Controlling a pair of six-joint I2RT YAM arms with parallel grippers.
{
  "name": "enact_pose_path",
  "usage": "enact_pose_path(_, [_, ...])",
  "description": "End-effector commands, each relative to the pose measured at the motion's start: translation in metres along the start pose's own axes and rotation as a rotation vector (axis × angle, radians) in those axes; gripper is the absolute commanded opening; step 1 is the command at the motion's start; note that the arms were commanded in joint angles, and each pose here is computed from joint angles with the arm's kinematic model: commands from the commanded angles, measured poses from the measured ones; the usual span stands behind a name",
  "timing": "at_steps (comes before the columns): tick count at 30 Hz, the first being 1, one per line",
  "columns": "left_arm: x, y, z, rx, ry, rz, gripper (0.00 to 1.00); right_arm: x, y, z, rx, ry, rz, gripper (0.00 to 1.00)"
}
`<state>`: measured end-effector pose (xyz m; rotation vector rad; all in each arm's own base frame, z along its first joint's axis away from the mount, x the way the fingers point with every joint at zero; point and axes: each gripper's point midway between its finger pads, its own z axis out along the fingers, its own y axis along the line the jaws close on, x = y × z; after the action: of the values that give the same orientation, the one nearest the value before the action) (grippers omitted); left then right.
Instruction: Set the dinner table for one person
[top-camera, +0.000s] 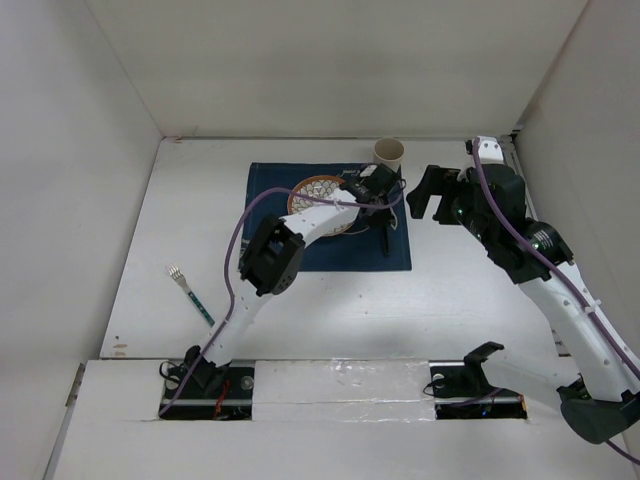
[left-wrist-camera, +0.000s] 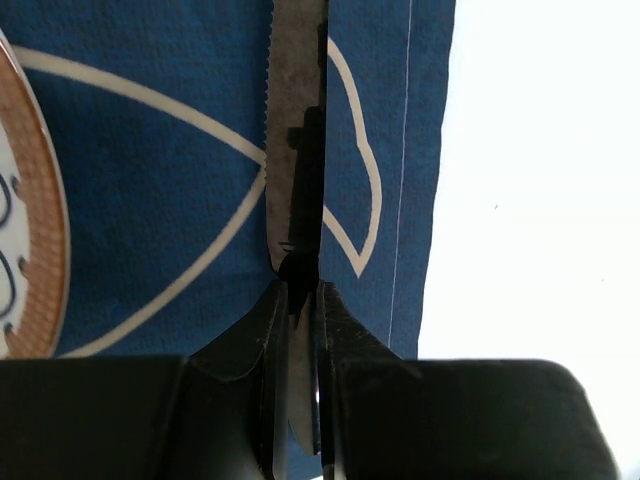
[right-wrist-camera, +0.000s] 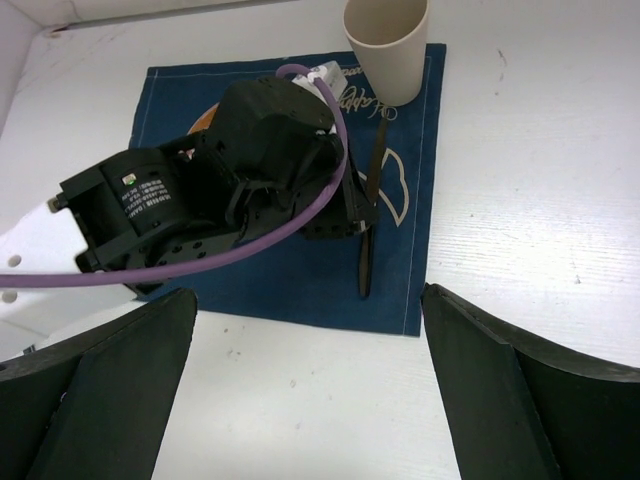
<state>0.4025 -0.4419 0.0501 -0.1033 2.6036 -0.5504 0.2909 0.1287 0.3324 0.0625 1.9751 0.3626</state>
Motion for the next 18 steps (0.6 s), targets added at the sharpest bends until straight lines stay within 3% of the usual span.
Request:
enact_pose_path(1, [-0.023,-0.026,-0.012,0.100,-0.036,-0.014,0.00,-0.010,0.002,-0.005,-0.018,-0.034,-0.002,1.00])
enact_pose_path(9, [-0.020,-0.030,-0.005,0.118,-0.016,-0.004,0.00,-0.008,0.003,-0.004,-0.027,-0.030,-0.011,1.00])
enact_pose_path(17, [-0.017,-0.031,-0.008,0.129,-0.001,-0.003,0.19,-0.008,0.003,-0.004,-0.027,-0.030,-0.011,1.00])
enact_pose_path(18, [-0.024,-0.038,-0.020,0.148,-0.018,-0.004,0.25,-0.007,0.005,-0.004,-0.036,-0.026,-0.011,1.00])
